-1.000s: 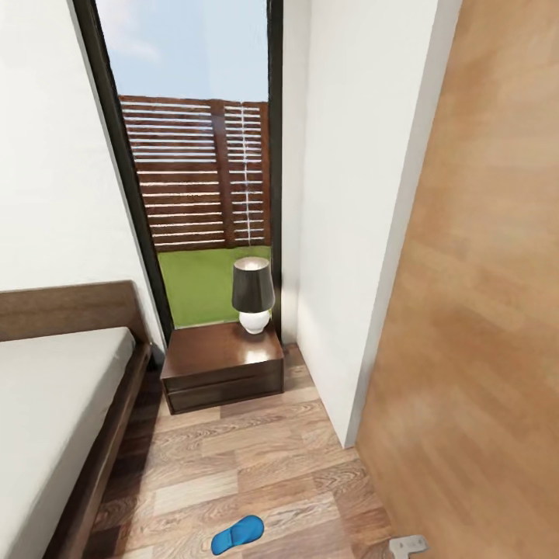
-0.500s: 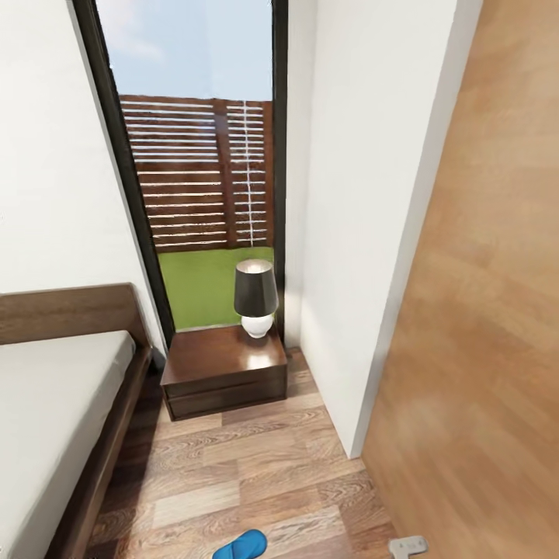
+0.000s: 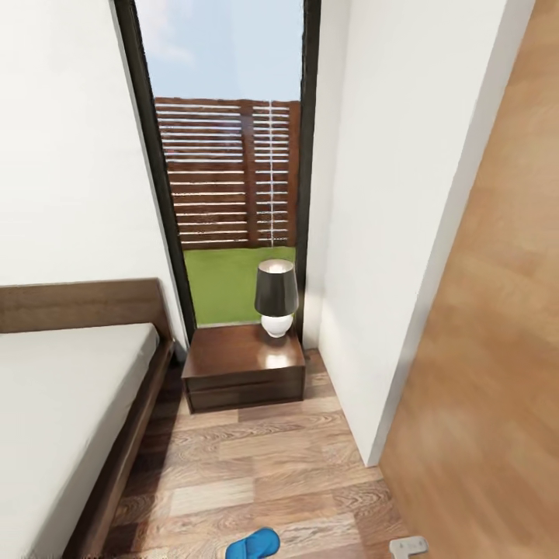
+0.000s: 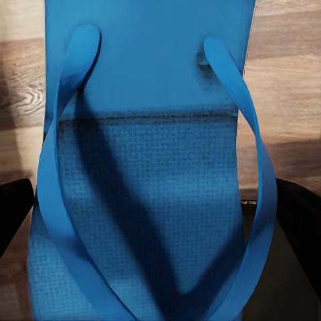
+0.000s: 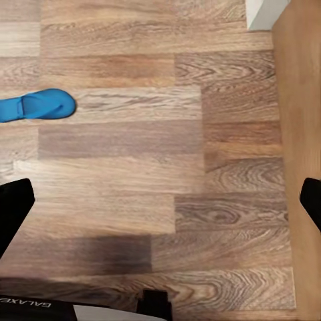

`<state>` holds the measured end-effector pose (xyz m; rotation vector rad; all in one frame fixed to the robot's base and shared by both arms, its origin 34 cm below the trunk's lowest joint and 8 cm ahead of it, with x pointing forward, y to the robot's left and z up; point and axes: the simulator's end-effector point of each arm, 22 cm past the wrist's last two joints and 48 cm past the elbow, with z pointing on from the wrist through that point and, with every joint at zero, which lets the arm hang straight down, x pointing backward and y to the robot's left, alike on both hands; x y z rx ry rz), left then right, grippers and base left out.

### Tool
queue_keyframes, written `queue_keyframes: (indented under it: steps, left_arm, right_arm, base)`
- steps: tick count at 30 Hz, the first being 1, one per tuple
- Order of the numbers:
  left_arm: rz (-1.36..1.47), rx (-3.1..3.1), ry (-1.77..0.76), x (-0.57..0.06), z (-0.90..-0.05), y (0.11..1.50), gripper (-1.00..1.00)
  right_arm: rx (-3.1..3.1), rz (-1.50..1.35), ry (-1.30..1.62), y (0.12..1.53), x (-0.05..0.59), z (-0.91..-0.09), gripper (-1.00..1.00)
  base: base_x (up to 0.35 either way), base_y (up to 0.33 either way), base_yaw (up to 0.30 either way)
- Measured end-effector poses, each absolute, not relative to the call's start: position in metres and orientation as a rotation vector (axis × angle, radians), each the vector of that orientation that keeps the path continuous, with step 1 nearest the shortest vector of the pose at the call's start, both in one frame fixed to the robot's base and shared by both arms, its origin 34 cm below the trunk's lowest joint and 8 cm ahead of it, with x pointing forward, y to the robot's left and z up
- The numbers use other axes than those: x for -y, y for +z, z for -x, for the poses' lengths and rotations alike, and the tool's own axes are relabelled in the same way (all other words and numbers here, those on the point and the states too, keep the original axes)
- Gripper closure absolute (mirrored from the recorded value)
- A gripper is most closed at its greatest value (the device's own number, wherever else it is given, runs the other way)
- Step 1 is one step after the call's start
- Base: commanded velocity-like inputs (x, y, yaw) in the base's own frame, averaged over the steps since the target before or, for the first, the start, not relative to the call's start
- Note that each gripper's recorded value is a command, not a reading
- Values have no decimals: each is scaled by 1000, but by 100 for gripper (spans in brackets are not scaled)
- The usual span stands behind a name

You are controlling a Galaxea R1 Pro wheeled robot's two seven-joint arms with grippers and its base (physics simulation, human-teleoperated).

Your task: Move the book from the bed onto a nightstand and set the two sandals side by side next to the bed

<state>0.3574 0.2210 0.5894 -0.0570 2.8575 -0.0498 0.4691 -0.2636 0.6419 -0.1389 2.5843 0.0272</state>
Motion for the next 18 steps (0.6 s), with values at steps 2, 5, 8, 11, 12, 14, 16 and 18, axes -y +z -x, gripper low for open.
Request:
queue_keyframes:
  steps: [2, 5, 8, 11, 12, 14, 16, 18]
  left_arm:
    - [57, -2857, -50, -221, -357, 589, 100]
    - [57, -2857, -50, -221, -357, 590, 100]
    - [57, -2857, -50, -221, -357, 590, 100]
    - [56, -2857, -50, -221, -357, 590, 100]
    - [56, -2857, -50, -221, -357, 590, 100]
    - [55, -2857, -50, -221, -357, 590, 100]
    - [54, -2857, -49, -221, -357, 590, 100]
    - [52, -2857, -49, -221, -357, 590, 100]
  right_arm:
    - [-2584, 139, 27, 642, 264, -469, -100]
    - [-2584, 139, 27, 642, 264, -469, -100]
    - [-2584, 139, 27, 642, 264, -469, -100]
    - [-2584, 139, 27, 642, 264, -469, -100]
    - [-2584, 139, 27, 642, 264, -469, -100]
    - [-2584, 139, 27, 642, 264, -469, -100]
    - [-2584, 139, 27, 642, 264, -469, -100]
    - [-2584, 139, 27, 642, 264, -469, -100]
  base:
    - [103, 0, 254]
    - [170, 0, 265]
    - [233, 0, 274]
    - [272, 0, 278]
    - [276, 0, 279]
    - [266, 0, 279]
    - [212, 0, 280]
    - [150, 0, 280]
